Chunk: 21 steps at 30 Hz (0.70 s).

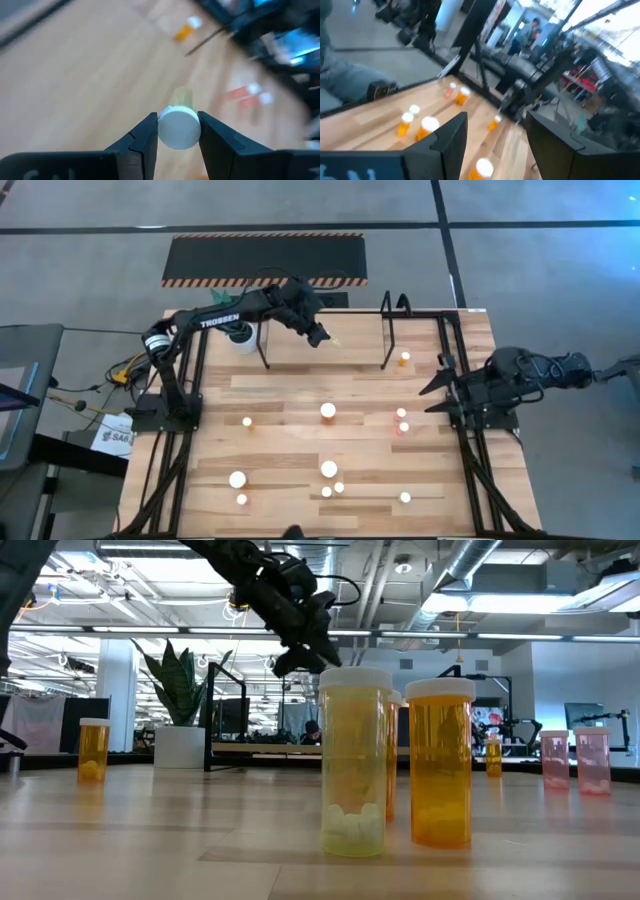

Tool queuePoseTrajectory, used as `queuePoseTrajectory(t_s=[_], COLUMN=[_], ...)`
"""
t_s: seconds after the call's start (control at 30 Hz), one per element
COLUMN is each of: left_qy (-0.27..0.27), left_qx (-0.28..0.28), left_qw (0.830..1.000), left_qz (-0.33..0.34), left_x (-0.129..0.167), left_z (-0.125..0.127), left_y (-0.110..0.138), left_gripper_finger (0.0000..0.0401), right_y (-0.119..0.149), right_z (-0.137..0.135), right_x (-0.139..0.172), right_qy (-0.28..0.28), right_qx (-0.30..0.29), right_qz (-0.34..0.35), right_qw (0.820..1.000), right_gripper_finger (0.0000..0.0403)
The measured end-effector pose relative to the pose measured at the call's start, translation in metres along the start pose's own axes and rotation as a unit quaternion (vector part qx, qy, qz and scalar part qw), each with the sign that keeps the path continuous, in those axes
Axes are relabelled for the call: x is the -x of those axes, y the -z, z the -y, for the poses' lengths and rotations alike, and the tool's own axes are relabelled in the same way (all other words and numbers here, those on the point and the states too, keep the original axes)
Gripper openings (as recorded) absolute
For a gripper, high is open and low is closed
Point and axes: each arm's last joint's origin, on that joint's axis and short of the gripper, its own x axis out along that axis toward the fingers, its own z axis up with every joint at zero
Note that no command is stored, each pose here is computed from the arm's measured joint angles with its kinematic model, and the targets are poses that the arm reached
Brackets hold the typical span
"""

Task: Pick and place medicine bottles onto shelf by color
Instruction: Put the top left yellow pill bottle on the shelf

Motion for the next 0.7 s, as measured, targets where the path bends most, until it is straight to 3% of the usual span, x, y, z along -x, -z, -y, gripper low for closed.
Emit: queuePoseTrajectory(t_s=[0.17, 0.3, 0.47, 0.7], left_qy=[-0.139, -0.217, -0.238, -0.259], left_qx=[-0.063, -0.100, -0.103, -0.088], left_qw=[0.988, 0.970, 0.963, 0.949], left_qz=[-0.033, -0.044, -0.067, -0.156], left_x=[0.021, 0.035, 0.038, 0.009], left_z=[-0.004, -0.002, -0.002, -0.020], left_y=[-0.007, -0.014, -0.012, -0.002], left_gripper_finger=[0.0108, 0.0108, 0.0108, 0.0108], right_y=[0.015, 0.025, 0.032, 0.033], right_z=[-0.006, -0.010, -0.011, -0.008], right_x=[-0.011, -0.016, -0.017, -0.017], right_qy=[0.007, 0.012, 0.014, 0.026], right_qx=[-0.011, -0.012, -0.016, -0.020], right_qz=[0.003, -0.001, -0.021, -0.029], right_qw=[1.000, 1.000, 1.000, 0.999], right_gripper_finger=[0.0223, 0.0223, 0.0223, 0.0223])
